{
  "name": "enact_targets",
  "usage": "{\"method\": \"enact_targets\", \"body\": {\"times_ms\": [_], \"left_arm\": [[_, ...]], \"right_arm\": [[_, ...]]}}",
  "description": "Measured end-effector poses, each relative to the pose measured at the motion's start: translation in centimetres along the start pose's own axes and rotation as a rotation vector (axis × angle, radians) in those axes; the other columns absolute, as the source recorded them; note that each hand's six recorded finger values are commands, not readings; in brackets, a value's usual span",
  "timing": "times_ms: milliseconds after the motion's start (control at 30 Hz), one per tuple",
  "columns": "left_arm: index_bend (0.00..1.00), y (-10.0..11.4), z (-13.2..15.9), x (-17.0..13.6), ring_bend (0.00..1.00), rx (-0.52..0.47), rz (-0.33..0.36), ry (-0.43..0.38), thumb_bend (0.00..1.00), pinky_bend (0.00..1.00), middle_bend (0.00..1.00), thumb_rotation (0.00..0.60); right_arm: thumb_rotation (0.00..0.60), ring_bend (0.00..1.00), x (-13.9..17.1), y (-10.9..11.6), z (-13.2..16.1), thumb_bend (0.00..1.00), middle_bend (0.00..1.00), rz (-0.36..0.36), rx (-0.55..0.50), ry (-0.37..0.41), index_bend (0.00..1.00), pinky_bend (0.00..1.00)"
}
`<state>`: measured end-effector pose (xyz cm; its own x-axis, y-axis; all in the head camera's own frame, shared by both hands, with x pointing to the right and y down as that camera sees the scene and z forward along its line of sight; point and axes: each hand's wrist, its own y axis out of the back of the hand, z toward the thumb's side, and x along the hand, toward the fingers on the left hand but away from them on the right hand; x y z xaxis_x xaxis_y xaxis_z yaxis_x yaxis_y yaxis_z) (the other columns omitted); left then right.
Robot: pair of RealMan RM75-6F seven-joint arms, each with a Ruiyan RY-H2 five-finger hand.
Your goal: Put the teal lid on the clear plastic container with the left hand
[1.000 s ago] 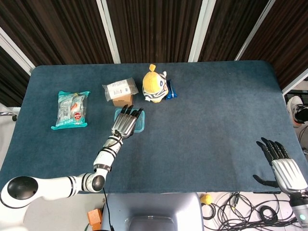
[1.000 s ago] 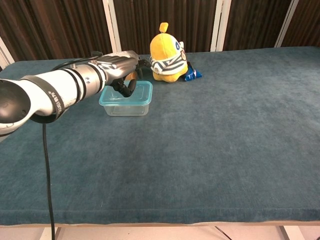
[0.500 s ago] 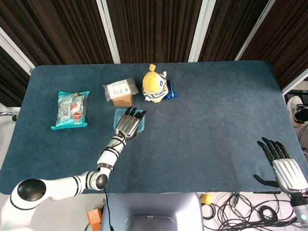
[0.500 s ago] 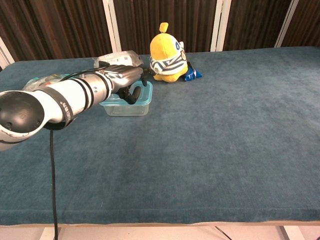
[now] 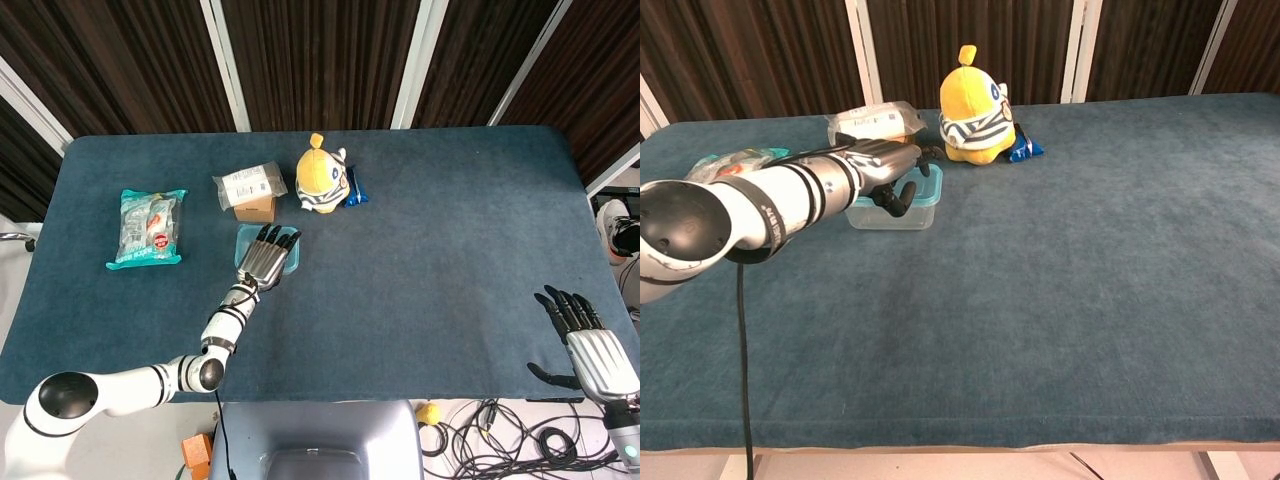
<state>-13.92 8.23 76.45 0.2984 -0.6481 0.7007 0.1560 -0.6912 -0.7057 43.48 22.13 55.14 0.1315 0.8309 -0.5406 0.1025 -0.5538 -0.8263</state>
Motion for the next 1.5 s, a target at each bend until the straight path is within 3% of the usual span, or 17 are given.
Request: {"method": "enact_targets", "body": {"times_ms": [367, 667, 1500], "left_arm": [[0.00, 0.6, -0.2, -0.3, 0.01, -0.003, 0.000, 0.006, 0.79, 0.00, 0.24, 0.600], [0.00, 3.4, -1.4, -1.3, 0.01, 0.000, 0.120, 0.020, 0.78, 0.00, 0.24, 0.600], [0.00, 2.0, -5.1, -1.9, 0.03, 0.077, 0.060, 0.133, 0.79, 0.00, 0.27, 0.600]], "right_arm": [[0.600, 0.00, 0.0, -0.1, 0.1, 0.11, 0.00, 0.002, 0.002, 0.000, 0.00, 0.00], [0.600, 0.00, 0.1, -0.1, 0.2, 0.11, 0.00, 0.002, 0.001, 0.006, 0.00, 0.00], [0.600, 0.00, 0.1, -0.1, 0.4, 0.11, 0.00, 0.004, 0.005, 0.007, 0.00, 0.00]]}}
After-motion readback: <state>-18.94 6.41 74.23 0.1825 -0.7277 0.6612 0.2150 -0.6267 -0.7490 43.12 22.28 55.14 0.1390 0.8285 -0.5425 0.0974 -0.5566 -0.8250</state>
